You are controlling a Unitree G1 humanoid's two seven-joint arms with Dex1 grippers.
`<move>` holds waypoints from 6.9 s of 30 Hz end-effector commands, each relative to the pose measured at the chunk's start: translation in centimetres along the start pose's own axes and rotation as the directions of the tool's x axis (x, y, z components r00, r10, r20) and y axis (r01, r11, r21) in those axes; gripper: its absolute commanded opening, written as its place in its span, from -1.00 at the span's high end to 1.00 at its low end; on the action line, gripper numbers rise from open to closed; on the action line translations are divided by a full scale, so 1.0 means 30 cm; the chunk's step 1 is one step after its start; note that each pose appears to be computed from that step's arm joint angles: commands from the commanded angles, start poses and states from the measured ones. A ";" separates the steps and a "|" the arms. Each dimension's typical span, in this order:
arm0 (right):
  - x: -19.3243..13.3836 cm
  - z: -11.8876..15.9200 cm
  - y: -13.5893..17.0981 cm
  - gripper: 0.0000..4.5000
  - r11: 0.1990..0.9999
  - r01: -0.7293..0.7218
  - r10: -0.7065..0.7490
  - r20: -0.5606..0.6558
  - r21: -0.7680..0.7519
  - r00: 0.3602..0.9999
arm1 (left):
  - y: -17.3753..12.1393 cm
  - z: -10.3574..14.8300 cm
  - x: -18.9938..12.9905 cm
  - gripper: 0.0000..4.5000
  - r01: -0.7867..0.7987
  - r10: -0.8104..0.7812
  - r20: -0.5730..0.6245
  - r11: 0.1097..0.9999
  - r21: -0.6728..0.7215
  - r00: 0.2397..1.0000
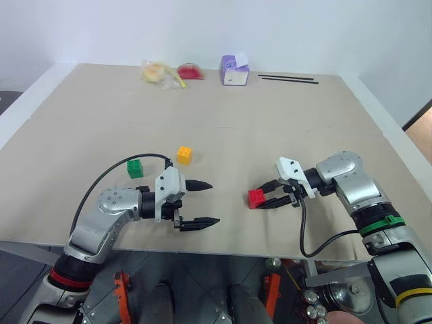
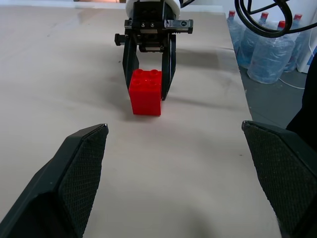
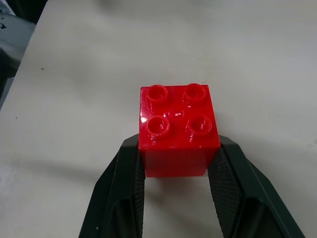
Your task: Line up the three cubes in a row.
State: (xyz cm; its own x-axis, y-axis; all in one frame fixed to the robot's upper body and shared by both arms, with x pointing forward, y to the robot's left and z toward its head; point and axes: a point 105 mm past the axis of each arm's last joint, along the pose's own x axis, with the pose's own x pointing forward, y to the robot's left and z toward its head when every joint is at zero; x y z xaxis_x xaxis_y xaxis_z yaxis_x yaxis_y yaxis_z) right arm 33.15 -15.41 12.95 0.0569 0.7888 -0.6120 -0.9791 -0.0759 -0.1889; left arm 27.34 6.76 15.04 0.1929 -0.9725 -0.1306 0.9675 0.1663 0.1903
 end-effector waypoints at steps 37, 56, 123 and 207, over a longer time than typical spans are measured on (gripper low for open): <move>0.053 0.464 -0.152 -0.99 0.978 0.201 -0.201 0.489 0.052 0.849 | 0.258 -0.094 -0.325 -1.00 -0.978 0.992 -0.108 0.047 -0.201 0.070; 0.043 0.468 -0.159 -0.99 0.975 0.218 -0.210 0.496 0.043 0.843 | 0.301 -0.188 -0.347 -1.00 -0.981 0.976 -0.216 -0.033 -0.192 0.010; -0.151 0.217 0.080 -1.00 0.968 0.207 -0.231 0.188 0.139 0.954 | 0.119 -0.116 0.122 0.20 0.085 -0.077 -0.124 0.994 0.062 0.989; -0.104 0.313 0.002 -1.00 0.991 0.116 -0.129 0.244 0.067 0.961 | 0.159 -0.086 -0.188 0.43 -0.158 0.160 -0.112 0.987 0.027 0.981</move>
State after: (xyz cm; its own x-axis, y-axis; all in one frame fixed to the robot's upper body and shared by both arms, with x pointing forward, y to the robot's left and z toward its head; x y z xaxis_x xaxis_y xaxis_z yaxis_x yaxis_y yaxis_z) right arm 31.69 -12.20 21.58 0.1436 0.9209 -0.3624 -0.9808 0.0837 -0.1761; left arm 31.89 13.87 12.92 0.4298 -0.8740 -0.2267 0.8993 0.3920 0.1937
